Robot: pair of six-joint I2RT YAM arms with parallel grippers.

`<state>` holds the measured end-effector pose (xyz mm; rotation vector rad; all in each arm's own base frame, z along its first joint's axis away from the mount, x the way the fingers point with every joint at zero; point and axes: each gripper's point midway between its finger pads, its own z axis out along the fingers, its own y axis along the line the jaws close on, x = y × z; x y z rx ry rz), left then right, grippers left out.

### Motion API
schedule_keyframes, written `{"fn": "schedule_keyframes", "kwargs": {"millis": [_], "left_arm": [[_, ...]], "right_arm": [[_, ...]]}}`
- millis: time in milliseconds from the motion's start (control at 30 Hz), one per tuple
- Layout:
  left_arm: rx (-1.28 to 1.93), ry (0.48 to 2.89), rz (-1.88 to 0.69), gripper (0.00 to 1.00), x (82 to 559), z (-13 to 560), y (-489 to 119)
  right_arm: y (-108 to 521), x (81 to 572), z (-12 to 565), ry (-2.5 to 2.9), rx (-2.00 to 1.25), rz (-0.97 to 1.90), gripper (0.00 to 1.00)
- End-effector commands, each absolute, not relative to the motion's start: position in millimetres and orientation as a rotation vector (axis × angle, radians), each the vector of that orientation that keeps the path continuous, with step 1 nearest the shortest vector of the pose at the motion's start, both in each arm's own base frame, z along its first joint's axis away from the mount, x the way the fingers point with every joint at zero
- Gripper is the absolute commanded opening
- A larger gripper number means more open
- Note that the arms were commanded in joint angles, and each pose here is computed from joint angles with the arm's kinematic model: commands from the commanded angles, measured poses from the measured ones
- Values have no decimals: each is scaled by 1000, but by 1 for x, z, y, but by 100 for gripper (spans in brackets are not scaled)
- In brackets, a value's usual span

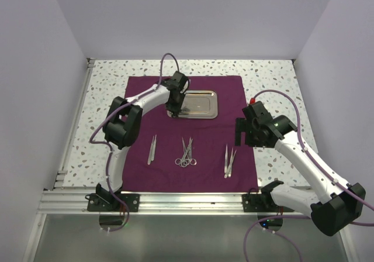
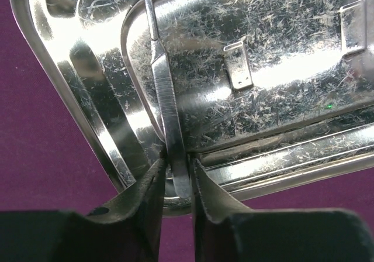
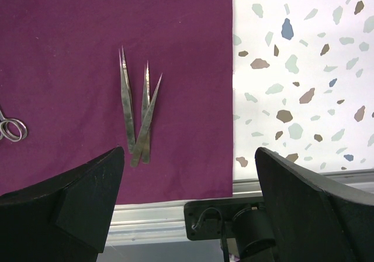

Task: Open and lay out the surgical kit
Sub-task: Pick up the medical item from the container.

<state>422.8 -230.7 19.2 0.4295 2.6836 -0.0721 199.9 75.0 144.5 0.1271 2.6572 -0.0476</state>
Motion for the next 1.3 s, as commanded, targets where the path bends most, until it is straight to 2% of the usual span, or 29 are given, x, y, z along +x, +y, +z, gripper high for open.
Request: {"fn": "schedule_keyframes", "kwargs": {"millis": [0,267,467,633,933,1067,1267], "left_arm": [[450,2842,-42,24,395,-26,-220],[451,2907,-91,0,376,-44,-219],[440,2835,-136,0,394,-13,-227],[400,2739,-252,0,418,32,-237],[326,2567,-284,0,443,113,-234],[289,2514,-247,0,436,142,-221],[227,2523,-151,0,401,142,-190]], "right_arm": [[74,198,145,2663,131,-46,98],[74,199,145,2661,131,-47,98],[74,198,147,2649,135,-32,98],[77,198,149,2639,134,-7,98],[80,198,147,2642,118,14,98],[82,198,147,2645,109,27,98],[83,198,148,2640,104,40,98]]}}
